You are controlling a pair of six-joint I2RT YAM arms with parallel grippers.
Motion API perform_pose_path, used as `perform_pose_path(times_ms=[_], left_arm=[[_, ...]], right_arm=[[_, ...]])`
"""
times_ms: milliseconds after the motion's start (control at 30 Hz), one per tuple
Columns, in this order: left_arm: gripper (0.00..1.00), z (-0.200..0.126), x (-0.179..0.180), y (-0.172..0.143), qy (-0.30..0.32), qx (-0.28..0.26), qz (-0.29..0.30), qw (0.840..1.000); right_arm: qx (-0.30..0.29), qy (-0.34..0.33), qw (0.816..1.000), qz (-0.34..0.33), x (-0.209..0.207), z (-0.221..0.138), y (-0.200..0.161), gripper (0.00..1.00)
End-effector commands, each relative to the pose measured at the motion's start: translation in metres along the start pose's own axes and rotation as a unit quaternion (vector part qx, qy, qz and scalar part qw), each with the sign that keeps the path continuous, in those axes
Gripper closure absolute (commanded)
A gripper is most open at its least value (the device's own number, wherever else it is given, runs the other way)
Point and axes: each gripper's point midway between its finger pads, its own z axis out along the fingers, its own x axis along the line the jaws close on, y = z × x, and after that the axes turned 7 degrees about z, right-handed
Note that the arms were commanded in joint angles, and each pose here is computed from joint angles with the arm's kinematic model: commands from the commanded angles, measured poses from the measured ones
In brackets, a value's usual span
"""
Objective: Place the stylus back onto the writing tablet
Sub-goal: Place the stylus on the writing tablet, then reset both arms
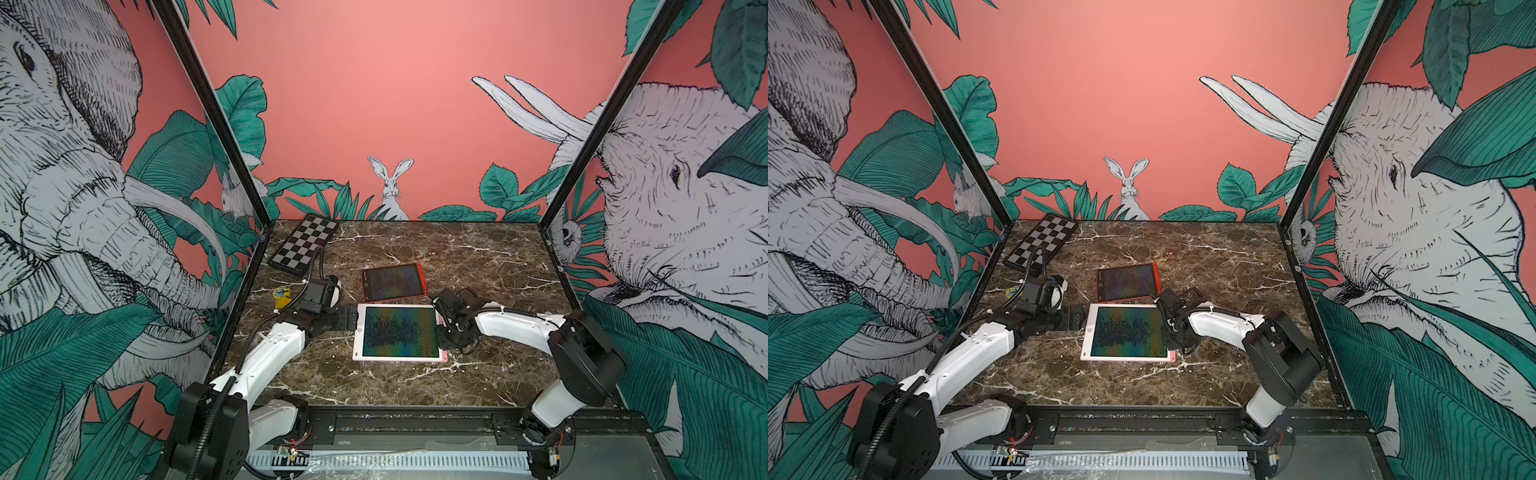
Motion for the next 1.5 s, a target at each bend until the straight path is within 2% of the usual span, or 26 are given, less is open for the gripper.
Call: perform_pose_path(times_ms=[0,133,300,433,533,600,667,767,800,833,867,900,933,1033,1067,1100,1200,1333,1433,1467], left_arm=[[0.01,0.002,-0.001,-0.001,-0.002,0.000,-0.002,1.000],[0.01,0.002,-0.001,0.004,-0.002,-0.008,-0.003,1.000],[0.01,-0.014,-0.003,0.028,0.001,-0.040,0.000,0.999],[0.01,-0.053,-0.001,0.059,0.016,-0.136,0.018,0.990],[0.01,-0.094,0.002,0.079,0.030,-0.242,0.032,0.969],[0.01,-0.120,0.009,0.087,0.055,-0.310,0.036,0.948],[0.00,-0.142,0.022,0.091,0.090,-0.380,0.031,0.920],[0.00,-0.164,0.050,0.084,0.150,-0.455,-0.028,0.877],[0.00,-0.167,0.059,0.079,0.167,-0.473,-0.046,0.864],[0.01,-0.171,0.066,0.077,0.182,-0.487,-0.056,0.853],[0.00,-0.173,0.073,0.073,0.198,-0.497,-0.067,0.842],[0.00,-0.174,0.078,0.071,0.215,-0.501,-0.073,0.835],[0.00,-0.172,0.082,0.068,0.228,-0.499,-0.071,0.833],[0.00,-0.161,0.092,0.064,0.272,-0.478,-0.052,0.834],[0.01,-0.154,0.095,0.063,0.285,-0.467,-0.045,0.835],[0.00,-0.148,0.097,0.062,0.296,-0.459,-0.038,0.837],[0.01,-0.129,0.102,0.061,0.321,-0.432,-0.015,0.843],[0.00,-0.106,0.112,0.058,0.351,-0.397,0.006,0.848],[0.00,-0.086,0.122,0.053,0.354,-0.364,0.015,0.861],[0.00,-0.079,0.127,0.050,0.354,-0.354,0.012,0.865]], right_arm=[[0.010,-0.026,1.000,-0.004,-0.009,0.013,-0.006,0.70],[-0.005,-0.021,1.000,-0.015,-0.005,-0.001,0.001,0.69],[-0.074,0.009,0.996,-0.041,0.000,-0.043,0.027,0.64],[-0.134,0.020,0.989,-0.055,-0.009,-0.083,0.055,0.52],[-0.186,0.007,0.981,-0.061,-0.030,-0.114,0.074,0.46],[-0.227,-0.004,0.972,-0.064,-0.046,-0.135,0.083,0.43],[-0.279,-0.019,0.957,-0.070,-0.062,-0.155,0.091,0.38],[-0.378,-0.053,0.922,-0.068,-0.087,-0.183,0.099,0.25],[-0.406,-0.065,0.908,-0.076,-0.094,-0.188,0.099,0.23],[-0.438,-0.078,0.892,-0.082,-0.099,-0.195,0.100,0.22],[-0.474,-0.093,0.872,-0.082,-0.107,-0.200,0.099,0.16],[-0.514,-0.106,0.848,-0.075,-0.115,-0.206,0.097,0.04],[-0.548,-0.113,0.826,-0.069,-0.121,-0.210,0.095,0.01],[-0.638,-0.136,0.756,-0.056,-0.139,-0.214,0.083,0.01],[-0.657,-0.152,0.738,-0.025,-0.153,-0.215,0.079,0.01],[-0.656,-0.175,0.734,0.004,-0.170,-0.208,0.076,0.01],[-0.610,-0.230,0.758,0.027,-0.200,-0.184,0.079,0.01],[-0.599,-0.229,0.766,0.048,-0.218,-0.158,0.090,0.01],[-0.572,-0.225,0.788,0.049,-0.223,-0.133,0.101,0.01],[-0.574,-0.228,0.785,0.047,-0.223,-0.133,0.106,0.01]])
